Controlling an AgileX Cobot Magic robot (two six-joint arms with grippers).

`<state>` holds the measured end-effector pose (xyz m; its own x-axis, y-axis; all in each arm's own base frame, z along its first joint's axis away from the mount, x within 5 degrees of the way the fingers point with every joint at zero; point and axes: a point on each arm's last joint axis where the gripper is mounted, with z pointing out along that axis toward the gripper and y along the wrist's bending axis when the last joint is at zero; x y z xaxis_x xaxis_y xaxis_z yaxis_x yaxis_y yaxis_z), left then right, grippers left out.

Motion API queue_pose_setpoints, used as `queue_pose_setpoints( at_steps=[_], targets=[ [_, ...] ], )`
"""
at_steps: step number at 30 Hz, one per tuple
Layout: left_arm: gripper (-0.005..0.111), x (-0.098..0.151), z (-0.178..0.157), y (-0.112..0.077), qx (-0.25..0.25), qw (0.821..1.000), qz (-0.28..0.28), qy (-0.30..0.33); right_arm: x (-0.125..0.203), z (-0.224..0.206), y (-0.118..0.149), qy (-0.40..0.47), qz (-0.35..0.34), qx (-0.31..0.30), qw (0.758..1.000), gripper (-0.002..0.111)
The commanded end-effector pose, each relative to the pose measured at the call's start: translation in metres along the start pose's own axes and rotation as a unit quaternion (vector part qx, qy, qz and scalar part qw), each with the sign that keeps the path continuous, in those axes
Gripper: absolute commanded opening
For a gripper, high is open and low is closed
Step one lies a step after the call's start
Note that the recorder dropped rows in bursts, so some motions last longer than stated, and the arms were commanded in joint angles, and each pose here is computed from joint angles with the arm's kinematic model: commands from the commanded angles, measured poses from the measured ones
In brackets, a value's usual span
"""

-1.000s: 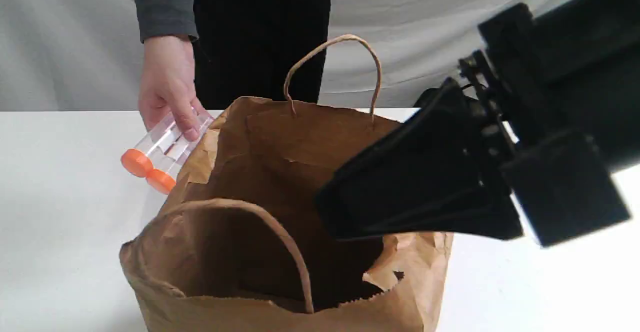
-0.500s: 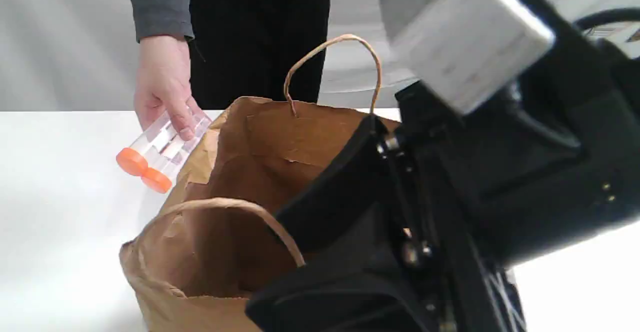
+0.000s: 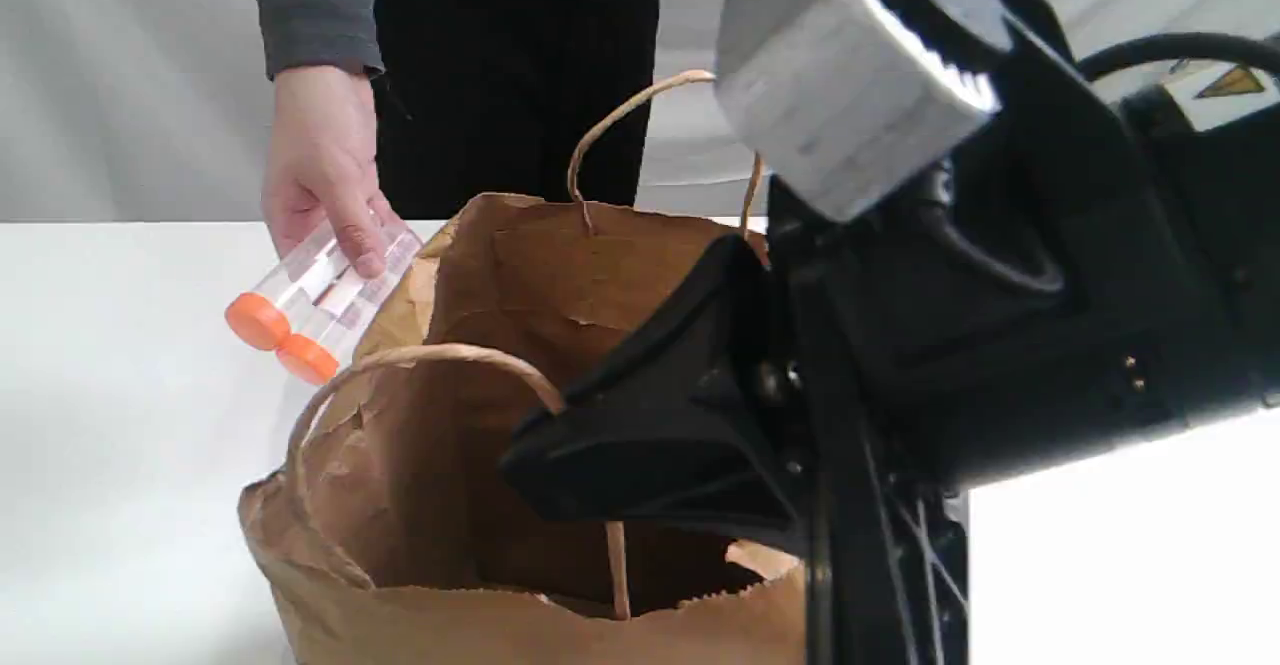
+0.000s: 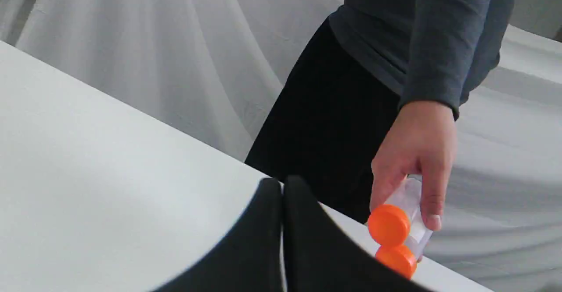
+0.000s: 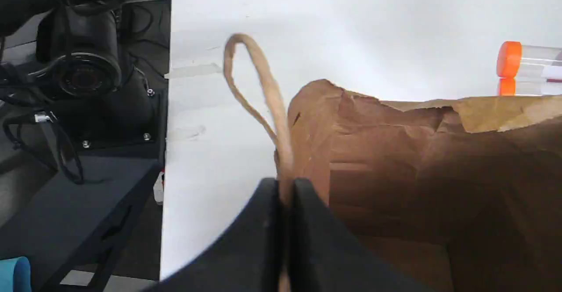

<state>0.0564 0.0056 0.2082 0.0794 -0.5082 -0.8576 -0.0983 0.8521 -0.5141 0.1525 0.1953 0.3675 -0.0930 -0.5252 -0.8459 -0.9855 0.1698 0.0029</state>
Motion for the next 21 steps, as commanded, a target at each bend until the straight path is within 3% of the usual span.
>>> queue_pose_setpoints(
  at_steps=[1,3,6,10,15,17,21],
  targets=[
    [0.000,-0.001,0.000,0.000,0.003,0.997,-0.072,-0.013,0.001,0.001,0.001,0.001,0.002,0.001,1.000,0.000],
    [0.000,0.001,0.000,0.000,0.005,0.997,-0.082,0.002,0.001,0.001,0.001,0.001,0.002,0.001,1.000,0.000],
    [0.000,-0.012,-0.004,-0.015,0.030,0.999,-0.031,0.015,0.001,0.001,0.001,0.001,0.002,0.001,1.000,0.000],
    [0.000,-0.055,-0.017,-0.042,0.072,0.996,0.008,-0.045,0.001,0.001,0.001,0.001,0.002,0.001,1.000,0.000],
    [0.000,-0.110,-0.018,-0.075,0.085,0.989,0.086,-0.083,0.001,0.001,0.001,0.000,0.001,0.001,1.000,0.000],
    [0.000,-0.128,-0.011,-0.087,0.087,0.986,0.118,-0.076,0.001,0.001,0.001,0.000,0.001,0.001,1.000,0.000],
    [0.000,-0.157,0.024,-0.111,0.093,0.980,0.177,-0.005,0.001,0.001,0.001,0.000,0.001,0.001,1.000,0.000]
  ],
)
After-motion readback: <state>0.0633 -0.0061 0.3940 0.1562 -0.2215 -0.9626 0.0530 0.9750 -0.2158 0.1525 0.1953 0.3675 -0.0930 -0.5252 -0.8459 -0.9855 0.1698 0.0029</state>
